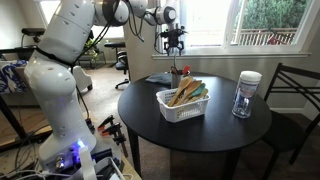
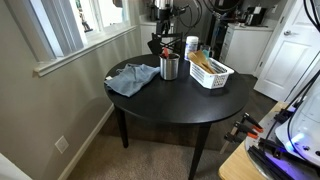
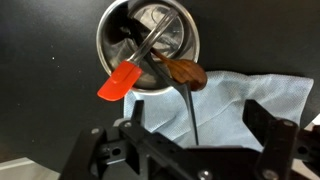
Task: Pick up the black spatula from the silver utensil holder and put it in the white basket
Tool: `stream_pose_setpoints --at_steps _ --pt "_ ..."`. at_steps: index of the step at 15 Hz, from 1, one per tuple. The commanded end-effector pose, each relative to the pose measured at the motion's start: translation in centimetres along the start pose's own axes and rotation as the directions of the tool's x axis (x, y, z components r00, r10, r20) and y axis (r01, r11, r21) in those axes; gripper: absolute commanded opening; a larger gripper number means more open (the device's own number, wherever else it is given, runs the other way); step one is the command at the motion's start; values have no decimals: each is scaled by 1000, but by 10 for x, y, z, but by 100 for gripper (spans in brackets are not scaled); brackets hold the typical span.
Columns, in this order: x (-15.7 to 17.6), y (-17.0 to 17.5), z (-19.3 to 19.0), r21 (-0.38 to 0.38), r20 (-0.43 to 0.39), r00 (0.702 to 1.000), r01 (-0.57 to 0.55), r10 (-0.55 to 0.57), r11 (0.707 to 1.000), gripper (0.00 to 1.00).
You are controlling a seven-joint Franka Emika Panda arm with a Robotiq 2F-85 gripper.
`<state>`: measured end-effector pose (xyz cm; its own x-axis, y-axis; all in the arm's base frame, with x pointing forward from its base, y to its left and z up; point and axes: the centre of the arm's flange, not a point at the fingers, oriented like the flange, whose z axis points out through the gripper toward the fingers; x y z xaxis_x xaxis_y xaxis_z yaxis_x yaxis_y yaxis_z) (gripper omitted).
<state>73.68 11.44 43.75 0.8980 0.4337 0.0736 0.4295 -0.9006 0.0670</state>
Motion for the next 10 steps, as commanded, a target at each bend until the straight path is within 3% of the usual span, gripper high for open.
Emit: stream_pose_setpoints --at_steps 1,10 --pt "7 -1 13 -80 -56 998 -32 27 996 100" --pt "22 -5 42 -69 -230 972 -65 48 996 100"
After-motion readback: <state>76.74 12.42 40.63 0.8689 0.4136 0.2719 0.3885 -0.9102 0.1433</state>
